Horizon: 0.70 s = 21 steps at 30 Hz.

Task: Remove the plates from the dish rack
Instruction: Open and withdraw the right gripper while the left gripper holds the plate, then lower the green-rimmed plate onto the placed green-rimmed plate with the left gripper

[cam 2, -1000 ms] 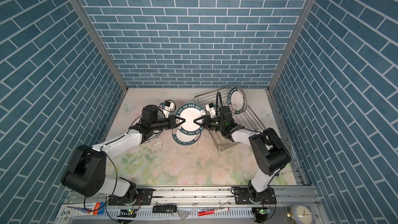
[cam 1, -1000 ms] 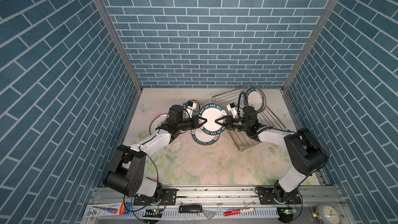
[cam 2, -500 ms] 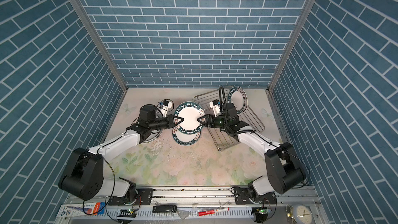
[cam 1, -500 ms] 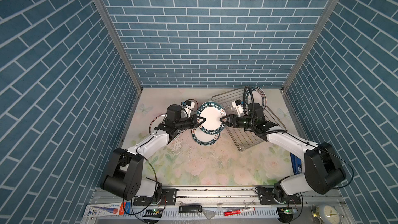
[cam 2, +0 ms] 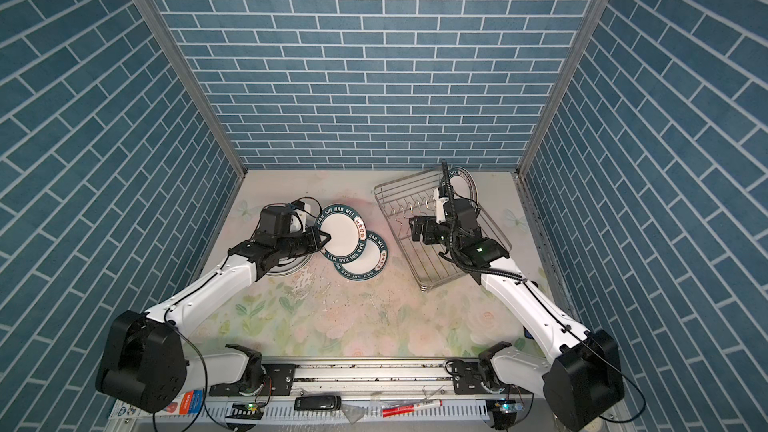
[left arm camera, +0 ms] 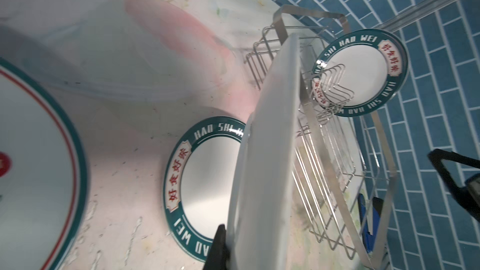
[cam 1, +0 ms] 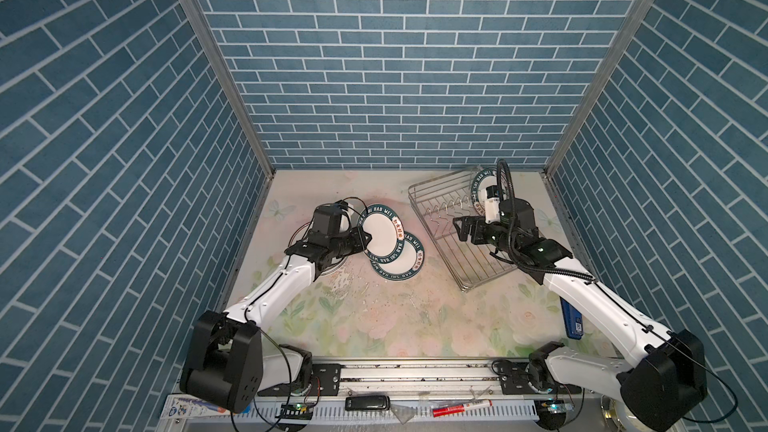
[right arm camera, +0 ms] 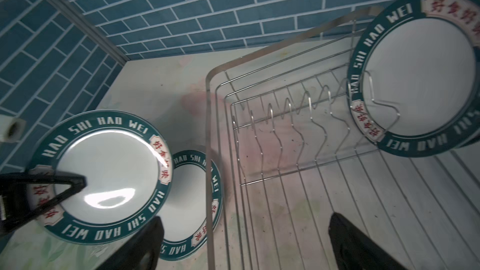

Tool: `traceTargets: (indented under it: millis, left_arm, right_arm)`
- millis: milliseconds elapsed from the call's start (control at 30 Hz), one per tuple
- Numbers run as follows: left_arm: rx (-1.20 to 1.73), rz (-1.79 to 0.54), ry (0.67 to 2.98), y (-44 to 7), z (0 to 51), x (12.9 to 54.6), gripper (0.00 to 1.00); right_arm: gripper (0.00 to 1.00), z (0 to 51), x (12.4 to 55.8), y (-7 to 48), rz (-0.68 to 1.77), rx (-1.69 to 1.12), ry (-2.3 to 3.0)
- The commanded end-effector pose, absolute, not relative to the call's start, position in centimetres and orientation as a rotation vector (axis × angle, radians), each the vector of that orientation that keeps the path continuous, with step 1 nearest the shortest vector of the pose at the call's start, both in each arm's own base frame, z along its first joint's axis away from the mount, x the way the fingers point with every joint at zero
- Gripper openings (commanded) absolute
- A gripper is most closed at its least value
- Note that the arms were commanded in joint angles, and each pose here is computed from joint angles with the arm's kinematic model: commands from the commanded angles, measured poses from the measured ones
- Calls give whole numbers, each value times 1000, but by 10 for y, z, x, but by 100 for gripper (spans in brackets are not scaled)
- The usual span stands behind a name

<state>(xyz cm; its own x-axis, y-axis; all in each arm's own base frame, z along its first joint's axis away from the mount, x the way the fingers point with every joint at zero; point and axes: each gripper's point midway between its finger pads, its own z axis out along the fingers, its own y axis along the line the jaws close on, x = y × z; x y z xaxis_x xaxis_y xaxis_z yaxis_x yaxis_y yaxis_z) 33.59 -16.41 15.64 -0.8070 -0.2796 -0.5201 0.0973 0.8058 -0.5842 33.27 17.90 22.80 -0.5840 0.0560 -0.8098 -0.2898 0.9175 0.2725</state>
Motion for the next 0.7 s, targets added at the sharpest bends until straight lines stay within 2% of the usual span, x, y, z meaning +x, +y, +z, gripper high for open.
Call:
traceTargets:
  millis: [0, 200, 667]
  left_arm:
    - [-160, -670, 2424, -147, 152, 338, 0]
    - [-188, -615, 2492, -142, 139, 338, 0]
    - [-203, -667, 2553, -151, 124, 338, 0]
  right_arm:
    - [99, 235, 338, 139, 220, -76, 2116]
    - [99, 237, 337, 113, 75, 6, 2090]
    - [99, 229, 339, 122, 121, -26, 2105]
